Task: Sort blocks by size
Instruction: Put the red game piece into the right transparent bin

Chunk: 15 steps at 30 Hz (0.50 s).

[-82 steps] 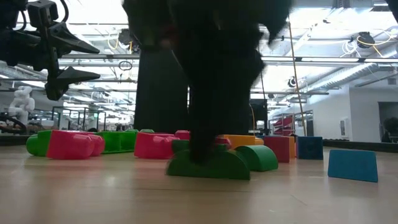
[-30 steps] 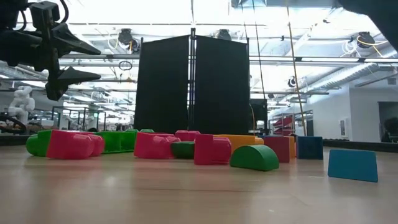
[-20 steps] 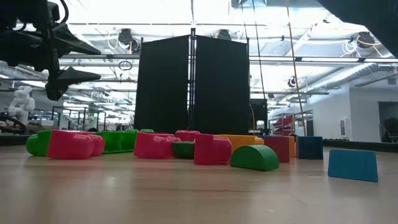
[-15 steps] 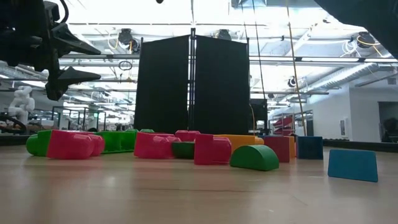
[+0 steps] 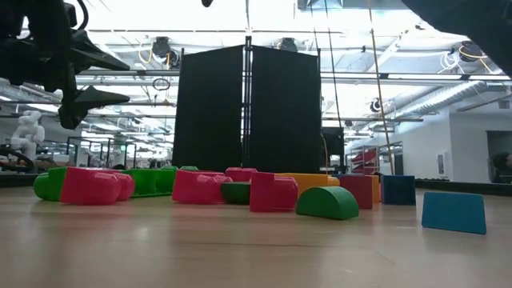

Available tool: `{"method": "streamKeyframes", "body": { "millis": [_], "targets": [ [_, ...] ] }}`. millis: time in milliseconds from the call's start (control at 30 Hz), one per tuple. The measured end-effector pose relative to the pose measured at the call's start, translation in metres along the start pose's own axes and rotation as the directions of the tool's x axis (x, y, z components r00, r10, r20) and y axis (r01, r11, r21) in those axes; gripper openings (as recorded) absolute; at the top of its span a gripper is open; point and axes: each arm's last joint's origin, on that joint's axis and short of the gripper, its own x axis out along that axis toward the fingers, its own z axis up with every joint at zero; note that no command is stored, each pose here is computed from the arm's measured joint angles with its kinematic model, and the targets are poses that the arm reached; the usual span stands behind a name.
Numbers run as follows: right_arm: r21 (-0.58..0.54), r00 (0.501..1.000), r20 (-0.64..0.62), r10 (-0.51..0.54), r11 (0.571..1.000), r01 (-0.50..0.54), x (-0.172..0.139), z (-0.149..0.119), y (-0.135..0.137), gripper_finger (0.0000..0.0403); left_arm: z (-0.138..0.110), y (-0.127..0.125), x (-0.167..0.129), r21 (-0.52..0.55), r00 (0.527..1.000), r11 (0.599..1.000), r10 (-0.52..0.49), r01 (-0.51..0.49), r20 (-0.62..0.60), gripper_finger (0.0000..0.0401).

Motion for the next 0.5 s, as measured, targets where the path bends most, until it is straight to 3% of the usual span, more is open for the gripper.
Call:
{"method": "streamKeyframes", "body": {
  "millis": [133, 233, 333, 433, 500],
  "targets": [
    [0.102, 0.999, -0.037, -0.015, 0.995, 0.019, -0.008, 0.008, -0.003, 0.0320, 0.000, 0.000, 0.000, -0.001, 1.000, 1.000, -0.001, 0.001, 0.000, 0.0255],
    [0.140, 0.985, -0.162, -0.059, 0.987, 0.082, -0.028, 0.021, 0.002, 0.0310, 0.000, 0.000, 0.000, -0.001, 1.000, 1.000, 0.000, 0.000, 0.000, 0.0255],
    [0.111, 0.936, -0.332, -0.119, 0.980, 0.164, -0.058, 0.034, 0.012, 0.0301, 0.000, 0.000, 0.000, -0.001, 1.000, 1.000, -0.001, 0.001, 0.000, 0.0255],
    [-0.003, 0.796, -0.561, -0.227, 0.962, 0.273, -0.087, 0.027, 0.026, 0.0296, 0.000, 0.000, 0.000, -0.002, 1.000, 1.000, -0.001, 0.001, 0.000, 0.0255],
    [-0.125, 0.642, -0.699, -0.315, 0.938, 0.324, -0.103, 0.014, 0.034, 0.0295, 0.000, 0.000, 0.000, -0.003, 1.000, 1.000, -0.001, 0.001, 0.000, 0.0255]
  ]
}}
